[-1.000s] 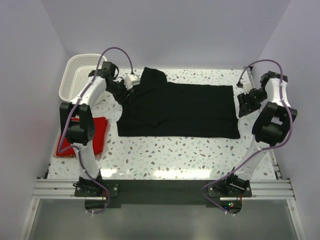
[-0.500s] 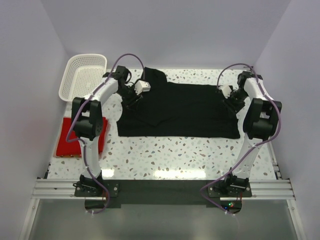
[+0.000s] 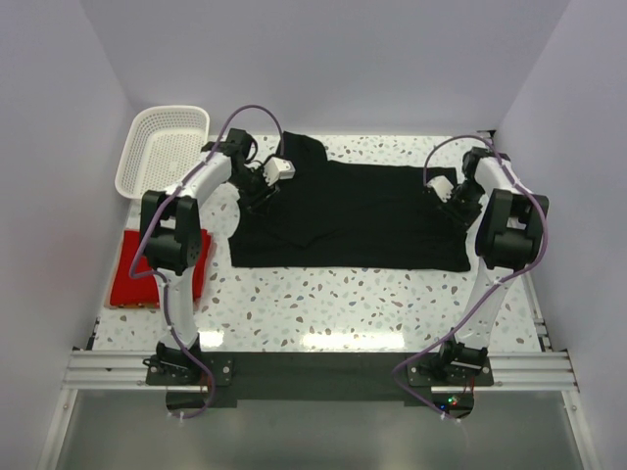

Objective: Fold and stack the t-shirts
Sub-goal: Fold the tshirt

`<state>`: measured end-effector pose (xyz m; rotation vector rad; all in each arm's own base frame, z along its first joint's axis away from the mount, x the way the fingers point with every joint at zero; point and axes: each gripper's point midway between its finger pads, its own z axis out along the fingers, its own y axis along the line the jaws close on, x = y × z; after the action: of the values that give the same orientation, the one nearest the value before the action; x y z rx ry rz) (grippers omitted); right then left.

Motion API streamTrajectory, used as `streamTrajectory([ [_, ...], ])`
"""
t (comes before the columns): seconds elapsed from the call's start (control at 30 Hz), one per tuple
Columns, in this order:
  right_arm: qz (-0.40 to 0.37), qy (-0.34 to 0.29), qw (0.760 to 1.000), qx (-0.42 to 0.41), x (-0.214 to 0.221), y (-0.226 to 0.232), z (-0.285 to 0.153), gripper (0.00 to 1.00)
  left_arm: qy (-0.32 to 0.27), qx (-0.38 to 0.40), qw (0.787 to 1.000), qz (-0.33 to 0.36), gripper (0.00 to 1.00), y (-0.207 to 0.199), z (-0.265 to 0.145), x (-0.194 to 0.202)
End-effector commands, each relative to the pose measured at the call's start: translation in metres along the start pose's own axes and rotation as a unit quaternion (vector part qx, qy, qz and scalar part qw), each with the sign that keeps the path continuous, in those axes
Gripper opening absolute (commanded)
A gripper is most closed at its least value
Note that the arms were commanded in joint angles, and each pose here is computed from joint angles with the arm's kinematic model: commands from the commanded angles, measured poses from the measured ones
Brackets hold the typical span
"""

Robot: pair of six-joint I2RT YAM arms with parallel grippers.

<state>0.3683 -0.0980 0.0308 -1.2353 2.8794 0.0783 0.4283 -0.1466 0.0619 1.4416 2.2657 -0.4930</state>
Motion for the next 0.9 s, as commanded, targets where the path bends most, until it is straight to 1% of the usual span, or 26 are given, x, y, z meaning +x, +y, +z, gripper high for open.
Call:
streamTrajectory([
  [0.0, -0.014, 0.008, 1.000, 0.017, 0.003, -0.007, -0.004, 0.24, -0.015, -0.015, 1.000, 0.013, 0.47, 0.011, -0.003, -0.009],
  [0.1, -0.017, 0.005, 1.000, 0.024, 0.001, -0.011, -0.009, 0.10, -0.015, -0.016, 1.000, 0.015, 0.47, 0.011, -0.002, -0.009],
  [0.13, -0.017, 0.002, 0.999, 0.027, 0.000, -0.012, -0.012, 0.00, -0.016, -0.016, 1.000, 0.014, 0.47, 0.012, -0.002, -0.009],
  [0.33, -0.023, -0.026, 0.998, 0.042, -0.013, -0.016, -0.036, 0.00, -0.018, -0.020, 1.000, 0.014, 0.47, 0.013, -0.003, -0.011],
  [0.47, -0.029, -0.030, 0.998, 0.050, -0.017, -0.018, -0.046, 0.00, -0.017, -0.021, 1.000, 0.014, 0.47, 0.014, -0.003, -0.010],
  [0.87, -0.033, -0.002, 0.997, 0.065, -0.021, -0.032, -0.022, 0.00, -0.029, -0.037, 0.999, 0.015, 0.46, 0.019, -0.009, -0.017],
])
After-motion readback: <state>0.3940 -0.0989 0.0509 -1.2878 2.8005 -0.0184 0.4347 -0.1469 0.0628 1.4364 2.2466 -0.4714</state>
